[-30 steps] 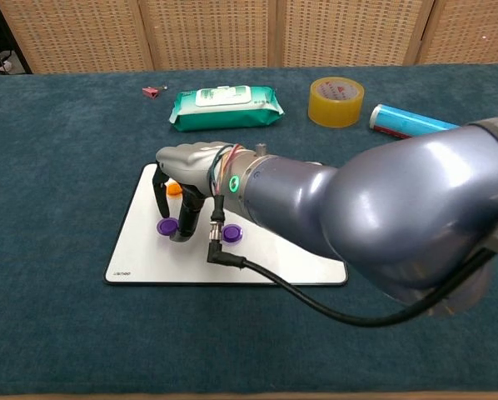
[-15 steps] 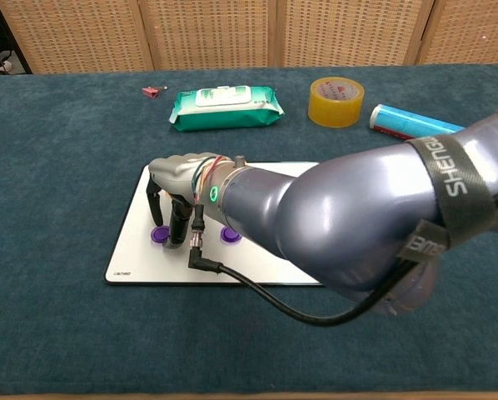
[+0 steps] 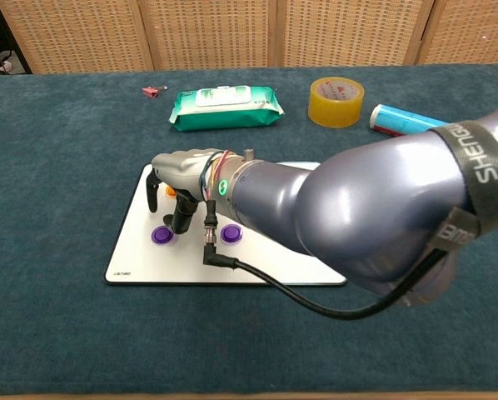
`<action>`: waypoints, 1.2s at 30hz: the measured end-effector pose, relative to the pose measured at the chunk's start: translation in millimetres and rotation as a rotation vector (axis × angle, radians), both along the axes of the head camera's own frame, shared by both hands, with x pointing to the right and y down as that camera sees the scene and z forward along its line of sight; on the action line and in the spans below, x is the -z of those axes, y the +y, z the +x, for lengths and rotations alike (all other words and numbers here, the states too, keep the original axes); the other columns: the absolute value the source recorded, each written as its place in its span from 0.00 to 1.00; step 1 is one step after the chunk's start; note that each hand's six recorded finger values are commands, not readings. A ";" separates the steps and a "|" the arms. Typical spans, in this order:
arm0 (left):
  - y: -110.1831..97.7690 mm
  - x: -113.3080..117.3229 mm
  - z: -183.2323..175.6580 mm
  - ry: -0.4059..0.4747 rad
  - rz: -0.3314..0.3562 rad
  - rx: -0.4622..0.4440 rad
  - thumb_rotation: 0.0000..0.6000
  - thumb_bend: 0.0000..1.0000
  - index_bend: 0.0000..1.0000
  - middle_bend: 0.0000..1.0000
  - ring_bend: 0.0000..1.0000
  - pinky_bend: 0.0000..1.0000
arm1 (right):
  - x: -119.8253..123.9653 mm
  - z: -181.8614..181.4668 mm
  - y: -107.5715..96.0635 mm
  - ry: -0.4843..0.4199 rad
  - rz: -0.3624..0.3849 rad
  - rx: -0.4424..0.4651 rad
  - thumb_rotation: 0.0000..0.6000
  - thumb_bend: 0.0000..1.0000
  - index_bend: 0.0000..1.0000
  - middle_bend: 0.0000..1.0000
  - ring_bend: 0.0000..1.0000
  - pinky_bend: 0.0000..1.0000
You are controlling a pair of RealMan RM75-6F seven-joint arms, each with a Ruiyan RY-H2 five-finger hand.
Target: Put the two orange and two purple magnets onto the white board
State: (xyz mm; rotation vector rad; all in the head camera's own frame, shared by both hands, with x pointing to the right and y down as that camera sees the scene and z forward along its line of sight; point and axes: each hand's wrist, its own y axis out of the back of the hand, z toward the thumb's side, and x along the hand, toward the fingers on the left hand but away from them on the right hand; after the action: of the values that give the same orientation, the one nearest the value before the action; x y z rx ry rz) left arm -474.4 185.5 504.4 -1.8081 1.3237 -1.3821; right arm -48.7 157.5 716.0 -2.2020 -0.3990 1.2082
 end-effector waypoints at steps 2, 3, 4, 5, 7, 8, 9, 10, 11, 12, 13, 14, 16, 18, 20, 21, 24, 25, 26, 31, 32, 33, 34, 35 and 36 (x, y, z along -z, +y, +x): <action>0.1 -0.3 0.1 -0.002 -0.001 -0.001 1.00 0.20 0.02 0.00 0.00 0.00 | 0.2 3.0 -0.7 0.001 0.002 0.001 1.00 0.56 0.32 0.00 0.00 0.00; 0.3 -0.5 0.3 -0.001 -0.002 -0.001 1.00 0.20 0.02 0.00 0.00 0.00 | 0.1 4.9 -1.3 0.001 0.001 -0.003 1.00 0.56 0.32 0.00 0.00 0.00; 0.4 -0.5 0.7 0.000 -0.003 -0.002 1.00 0.20 0.02 0.00 0.00 0.00 | 0.1 5.9 -1.6 0.000 0.000 -0.006 1.00 0.56 0.32 0.00 0.00 0.00; 0.3 -0.4 0.8 0.000 -0.002 -0.002 1.00 0.20 0.02 0.00 0.00 0.00 | 0.2 6.9 -1.9 -0.001 -0.001 -0.009 1.00 0.56 0.32 0.00 0.00 0.00; 0.3 -0.5 0.8 -0.002 -0.002 -0.003 1.00 0.20 0.02 0.00 0.00 0.00 | 1.6 8.7 -2.9 -0.006 -0.002 -0.015 1.00 0.56 0.32 0.00 0.00 0.00; 0.3 -0.5 0.8 -0.002 -0.002 -0.003 1.00 0.20 0.02 0.00 0.00 0.00 | 2.8 9.3 -3.5 -0.009 -0.001 -0.016 1.00 0.56 0.32 0.00 0.00 0.00; 0.2 -0.7 0.8 -0.003 -0.002 -0.003 1.00 0.20 0.02 0.00 0.00 0.00 | 5.0 10.0 -4.5 -0.015 0.003 -0.018 1.00 0.56 0.33 0.00 0.00 0.00; 0.1 -0.8 0.9 -0.004 -0.001 -0.003 1.00 0.20 0.02 0.00 0.00 0.00 | 7.0 10.6 -5.2 -0.020 0.006 -0.018 1.00 0.56 0.33 0.00 0.00 0.00; 0.0 -0.9 0.9 -0.005 -0.001 -0.003 1.00 0.20 0.02 0.00 0.00 0.00 | 9.4 11.3 -6.3 -0.026 0.011 -0.019 1.00 0.56 0.33 0.00 0.00 0.00; 0.0 -1.0 0.9 -0.006 -0.001 -0.003 1.00 0.20 0.02 0.00 0.00 0.00 | 13.0 12.7 -8.1 -0.033 0.018 -0.020 1.00 0.56 0.33 0.00 0.00 0.00; 0.1 -1.3 1.0 -0.007 -0.002 -0.003 1.00 0.20 0.02 0.00 0.00 0.00 | 16.0 14.4 -10.0 -0.038 0.026 -0.020 1.00 0.56 0.33 0.00 0.00 0.00; 0.2 -1.4 1.1 -0.008 -0.002 -0.003 1.00 0.20 0.02 0.00 0.00 0.00 | 18.9 16.6 -12.2 -0.042 0.035 -0.022 1.00 0.56 0.34 0.00 0.00 0.00; 0.3 -1.5 1.4 -0.009 -0.001 -0.004 1.00 0.20 0.02 0.00 0.00 0.00 | 25.7 23.8 -18.0 -0.050 0.053 -0.029 1.00 0.56 0.35 0.00 0.00 0.00; 0.4 -1.7 1.8 -0.012 0.000 -0.005 1.00 0.20 0.02 0.00 0.00 0.00 | 32.3 33.3 -25.6 -0.060 0.075 -0.041 1.00 0.56 0.35 0.00 0.00 0.01; 0.8 -2.2 2.7 -0.015 -0.001 -0.008 1.00 0.20 0.02 0.00 0.00 0.00 | 37.5 42.4 -32.2 -0.072 0.095 -0.054 1.00 0.56 0.32 0.00 0.00 0.01; 1.1 -2.5 3.2 -0.016 -0.001 -0.010 1.00 0.20 0.01 0.00 0.00 0.00 | 40.7 48.8 -35.2 -0.083 0.105 -0.063 1.00 0.55 0.29 0.00 0.00 0.01; 2.3 -3.4 5.3 -0.022 -0.003 -0.017 1.00 0.20 0.00 0.00 0.00 0.00 | 49.1 71.5 -46.7 -0.101 0.142 -0.089 1.00 0.35 0.20 0.00 0.00 0.01; 2.8 -3.8 6.3 -0.024 -0.003 -0.021 1.00 0.20 0.00 0.00 0.00 0.00 | 51.6 80.3 -50.5 -0.104 0.155 -0.098 1.00 0.27 0.17 0.00 0.00 0.01; 3.1 -4.1 7.1 -0.027 -0.003 -0.026 1.00 0.20 0.00 0.00 0.00 0.00 | 54.0 90.0 -54.2 -0.106 0.167 -0.108 1.00 0.16 0.13 0.00 0.00 0.01; 4.9 -6.3 12.5 -0.048 0.005 -0.053 1.00 0.20 0.00 0.00 0.00 0.00 | 67.9 156.1 -69.7 -0.088 0.250 -0.169 1.00 0.00 0.01 0.00 0.00 0.01; 5.4 -6.8 13.5 -0.051 0.006 -0.057 1.00 0.20 0.00 0.00 0.00 0.00 | 70.8 168.5 -71.3 -0.083 0.267 -0.180 1.00 0.00 0.00 0.00 0.00 0.01; 5.8 -7.0 14.5 -0.053 0.008 -0.061 1.00 0.20 0.00 0.00 0.00 0.00 | 74.5 185.7 -72.9 -0.074 0.288 -0.196 1.00 0.00 0.00 0.00 0.00 0.00; 6.4 -7.2 15.7 -0.055 0.012 -0.065 1.00 0.20 0.00 0.00 0.00 0.00 | 77.4 198.2 -73.4 -0.069 0.303 -0.208 1.00 0.00 0.00 0.00 0.00 0.00; 6.7 -7.0 16.5 -0.056 0.015 -0.067 1.00 0.20 0.00 0.00 0.00 0.00 | 80.2 211.0 -73.6 -0.064 0.317 -0.223 1.00 0.00 0.00 0.00 0.00 0.00; 7.0 -6.6 17.1 -0.057 0.019 -0.069 1.00 0.20 0.00 0.00 0.00 0.00 | 83.9 227.5 -73.2 -0.058 0.335 -0.244 1.00 0.00 0.00 0.00 0.00 0.00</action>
State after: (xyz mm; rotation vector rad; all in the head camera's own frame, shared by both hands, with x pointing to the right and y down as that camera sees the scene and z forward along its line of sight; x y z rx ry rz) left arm -457.3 192.4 511.0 -1.7718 1.2304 -1.3691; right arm 178.9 84.3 632.1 -1.9414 -0.8496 1.1073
